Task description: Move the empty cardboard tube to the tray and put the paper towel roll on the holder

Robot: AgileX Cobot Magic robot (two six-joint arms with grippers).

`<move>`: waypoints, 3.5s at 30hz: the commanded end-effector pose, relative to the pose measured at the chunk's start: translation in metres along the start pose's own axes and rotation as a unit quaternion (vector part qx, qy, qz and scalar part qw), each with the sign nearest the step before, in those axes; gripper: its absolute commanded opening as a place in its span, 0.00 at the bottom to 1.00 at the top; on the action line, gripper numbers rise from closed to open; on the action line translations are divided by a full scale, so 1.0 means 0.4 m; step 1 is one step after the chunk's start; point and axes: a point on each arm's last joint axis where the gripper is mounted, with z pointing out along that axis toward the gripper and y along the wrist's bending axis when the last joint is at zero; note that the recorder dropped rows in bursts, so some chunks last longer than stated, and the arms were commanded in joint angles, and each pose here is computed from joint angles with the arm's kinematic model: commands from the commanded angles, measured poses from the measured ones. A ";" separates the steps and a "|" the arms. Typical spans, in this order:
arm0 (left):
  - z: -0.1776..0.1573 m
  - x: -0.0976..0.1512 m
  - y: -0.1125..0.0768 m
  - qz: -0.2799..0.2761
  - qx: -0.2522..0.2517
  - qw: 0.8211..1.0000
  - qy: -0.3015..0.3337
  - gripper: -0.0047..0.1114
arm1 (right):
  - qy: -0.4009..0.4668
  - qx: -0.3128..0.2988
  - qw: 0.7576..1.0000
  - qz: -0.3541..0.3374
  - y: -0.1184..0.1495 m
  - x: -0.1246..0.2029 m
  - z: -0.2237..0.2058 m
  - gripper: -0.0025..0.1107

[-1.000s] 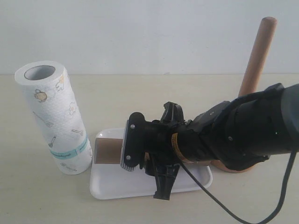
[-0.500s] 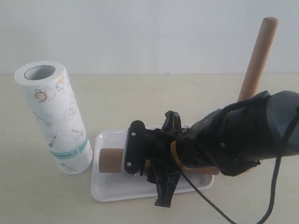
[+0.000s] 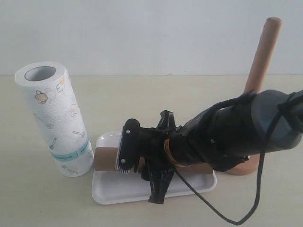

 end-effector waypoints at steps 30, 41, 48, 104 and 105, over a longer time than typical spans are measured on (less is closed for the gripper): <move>0.000 0.001 0.000 -0.003 -0.001 1.000 -0.002 0.08 | -0.025 0.063 0.997 0.047 -0.061 -0.037 -0.067 0.68; 0.000 0.001 0.000 -0.003 -0.001 1.000 -0.002 0.08 | -0.162 0.148 0.958 0.187 -0.144 -0.115 -0.331 0.68; 0.000 0.001 0.000 -0.003 -0.001 1.000 -0.002 0.08 | -0.242 0.159 0.925 0.248 -0.153 -0.132 -0.472 0.56; 0.000 0.001 0.000 -0.002 -0.001 1.000 -0.002 0.08 | -0.243 0.085 0.826 0.501 0.111 0.164 -0.560 0.03; 0.000 0.001 0.000 -0.002 -0.001 1.000 -0.002 0.08 | -0.246 0.093 0.818 0.512 0.124 0.186 -0.566 0.03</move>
